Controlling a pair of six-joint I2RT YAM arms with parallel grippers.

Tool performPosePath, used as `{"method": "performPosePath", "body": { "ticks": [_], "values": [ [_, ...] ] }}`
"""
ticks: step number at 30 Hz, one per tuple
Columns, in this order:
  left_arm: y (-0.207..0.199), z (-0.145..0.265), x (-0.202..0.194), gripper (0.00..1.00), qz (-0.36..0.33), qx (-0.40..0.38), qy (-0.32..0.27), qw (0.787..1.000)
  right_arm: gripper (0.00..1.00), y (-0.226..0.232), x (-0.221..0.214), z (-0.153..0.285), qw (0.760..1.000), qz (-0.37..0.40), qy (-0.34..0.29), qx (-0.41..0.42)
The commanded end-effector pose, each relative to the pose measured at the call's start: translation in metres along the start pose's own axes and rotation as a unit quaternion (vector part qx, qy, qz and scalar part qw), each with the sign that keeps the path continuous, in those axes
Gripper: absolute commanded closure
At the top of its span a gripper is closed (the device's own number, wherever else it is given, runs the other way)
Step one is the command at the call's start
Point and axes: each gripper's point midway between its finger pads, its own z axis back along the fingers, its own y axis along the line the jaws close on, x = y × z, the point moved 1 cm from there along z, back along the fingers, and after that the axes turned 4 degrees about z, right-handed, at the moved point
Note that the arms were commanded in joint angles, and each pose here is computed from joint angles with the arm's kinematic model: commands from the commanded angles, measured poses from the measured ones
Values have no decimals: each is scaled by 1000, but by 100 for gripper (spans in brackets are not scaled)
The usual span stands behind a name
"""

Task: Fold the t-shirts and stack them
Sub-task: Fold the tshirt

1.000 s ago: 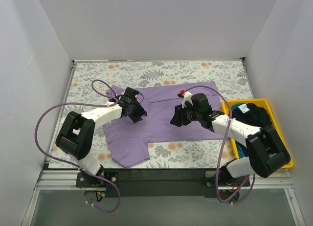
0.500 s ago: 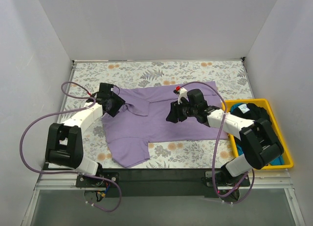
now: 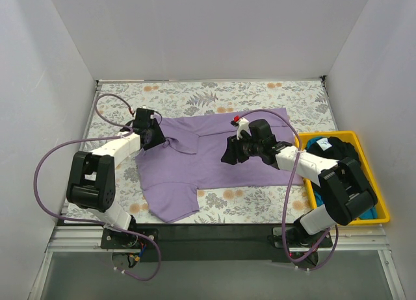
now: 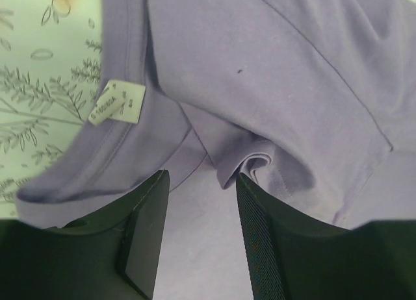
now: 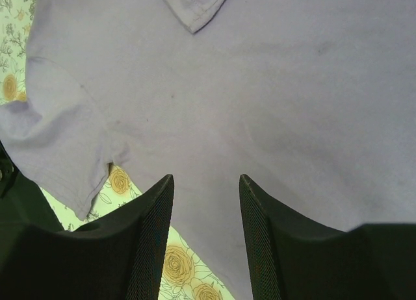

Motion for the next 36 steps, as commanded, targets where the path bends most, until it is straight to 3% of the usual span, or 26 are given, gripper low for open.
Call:
{"method": "performPosePath", "body": {
  "ticks": [1,7,19,21,25,28,36],
  "values": [
    [-16,4,21,56,-97,-43,-32,994,48,9,10,4,1000,17,-20,16],
    [-22,-2,15,56,-163,-66,-15,984,49,9,8,3,1000,15,-16,19],
    [-37,-15,3,60,-206,-102,13,973,49,9,7,3,1000,13,-13,20],
    [-38,-16,3,66,-212,-101,13,972,49,9,6,3,1000,13,-12,20],
    [-38,-15,-1,90,-218,-102,18,970,49,9,6,3,1000,13,-13,20],
    [-41,-6,-2,98,-220,-98,20,970,48,9,7,4,1000,15,-15,17],
    [-33,27,-2,100,-220,-46,33,974,48,9,9,8,1000,21,-19,13]
  ]
}}
